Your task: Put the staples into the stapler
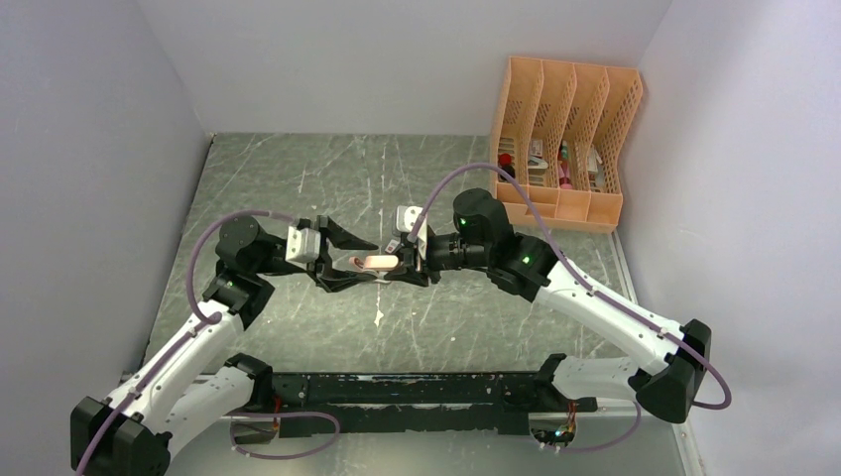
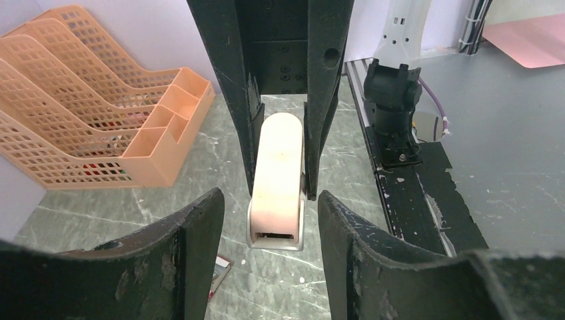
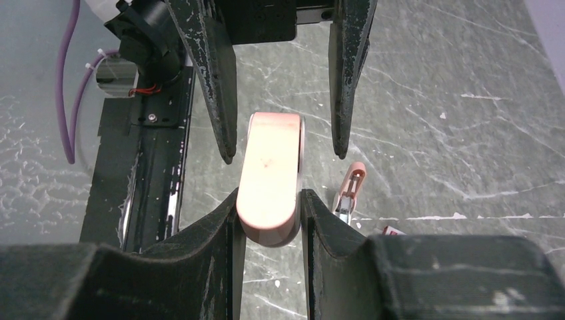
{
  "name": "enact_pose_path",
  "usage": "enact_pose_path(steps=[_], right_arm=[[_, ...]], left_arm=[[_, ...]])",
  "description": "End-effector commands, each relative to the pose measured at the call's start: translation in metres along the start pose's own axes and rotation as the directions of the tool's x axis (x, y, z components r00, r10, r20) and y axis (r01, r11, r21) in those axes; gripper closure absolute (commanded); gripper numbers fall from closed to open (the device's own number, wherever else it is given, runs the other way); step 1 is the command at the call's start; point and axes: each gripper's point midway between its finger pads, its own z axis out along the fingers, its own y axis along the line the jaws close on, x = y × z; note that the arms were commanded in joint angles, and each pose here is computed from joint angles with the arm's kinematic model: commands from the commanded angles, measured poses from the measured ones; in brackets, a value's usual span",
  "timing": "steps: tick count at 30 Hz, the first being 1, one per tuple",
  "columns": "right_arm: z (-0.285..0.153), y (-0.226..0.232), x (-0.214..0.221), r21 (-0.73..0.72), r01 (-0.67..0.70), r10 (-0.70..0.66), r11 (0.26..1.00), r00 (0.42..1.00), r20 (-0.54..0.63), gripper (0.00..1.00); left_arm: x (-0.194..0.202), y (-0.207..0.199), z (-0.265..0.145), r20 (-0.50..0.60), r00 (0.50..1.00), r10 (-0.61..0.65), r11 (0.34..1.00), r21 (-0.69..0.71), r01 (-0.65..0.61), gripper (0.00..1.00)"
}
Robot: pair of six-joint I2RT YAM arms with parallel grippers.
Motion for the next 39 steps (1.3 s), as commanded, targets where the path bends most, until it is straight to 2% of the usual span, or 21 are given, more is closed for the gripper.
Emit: enact_pose_path(steps=[1, 4, 9, 14, 20, 21, 22, 25, 30, 33, 35, 37, 39], right_arm=[[-0.001, -0.002, -0.015, 0.015, 0.023, -0.024, 1.000, 0.999, 0.045, 1.00], [-0.003, -0.002, -0.017, 0.016, 0.027, -0.028, 1.000, 0.998, 0.053, 1.00], [-0.004, -0.001, -0.020, 0.015, 0.029, -0.029, 0.999, 0.998, 0.059, 1.00], [-0.002, -0.001, -0.016, 0.009, 0.020, -0.021, 1.000, 0.999, 0.051, 1.00], [-0.003, -0.002, -0.017, 0.021, 0.018, -0.019, 1.000, 0.998, 0.057, 0.99], [-0.003, -0.002, -0.017, 0.028, 0.016, -0.018, 0.999, 0.998, 0.059, 0.95], [-0.005, -0.003, -0.018, 0.037, 0.012, -0.014, 0.999, 0.998, 0.062, 0.84], [-0.011, -0.003, -0.020, 0.068, -0.022, 0.017, 0.997, 0.997, 0.073, 0.56], [-0.032, -0.001, -0.035, 0.143, -0.118, 0.094, 0.983, 0.982, 0.163, 0.27], [-0.047, -0.008, -0.049, 0.214, -0.191, 0.137, 0.958, 0.960, 0.243, 0.19], [-0.057, -0.020, -0.056, 0.284, -0.290, 0.197, 0.914, 0.928, 0.317, 0.15], [-0.067, -0.031, -0.066, 0.311, -0.453, 0.299, 0.836, 0.850, 0.434, 0.14], [-0.074, -0.041, -0.073, 0.293, -0.604, 0.393, 0.741, 0.745, 0.539, 0.13]], left_arm=[[-0.003, -0.005, 0.001, 0.008, 0.999, 0.033, 0.999, 0.028, -0.033, 0.40], [0.002, -0.005, 0.000, -0.006, 1.000, 0.028, 0.999, 0.032, -0.028, 0.35], [0.005, -0.005, 0.000, -0.013, 1.000, 0.018, 0.999, 0.036, -0.018, 0.37], [0.004, -0.005, 0.001, -0.005, 1.000, 0.014, 0.999, 0.040, -0.013, 0.52], [0.005, -0.005, 0.002, -0.012, 1.000, 0.008, 0.998, 0.056, -0.008, 0.82], [0.005, -0.004, 0.002, -0.013, 1.000, 0.014, 0.998, 0.054, -0.013, 0.87], [0.006, -0.003, 0.002, -0.015, 1.000, 0.015, 0.999, 0.043, -0.014, 0.92], [0.003, 0.001, 0.001, -0.011, 0.999, 0.040, 0.999, 0.008, -0.040, 0.93], [-0.002, 0.010, -0.001, 0.024, 0.996, 0.082, 0.994, -0.068, -0.080, 0.93], [-0.002, 0.011, -0.002, 0.041, 0.994, 0.100, 0.991, -0.089, -0.096, 0.93], [-0.003, 0.012, -0.004, 0.054, 0.991, 0.126, 0.985, -0.122, -0.119, 0.93], [-0.005, 0.014, -0.007, 0.063, 0.986, 0.156, 0.977, -0.158, -0.145, 0.93], [-0.007, 0.017, -0.009, 0.063, 0.982, 0.178, 0.968, -0.189, -0.163, 0.93]])
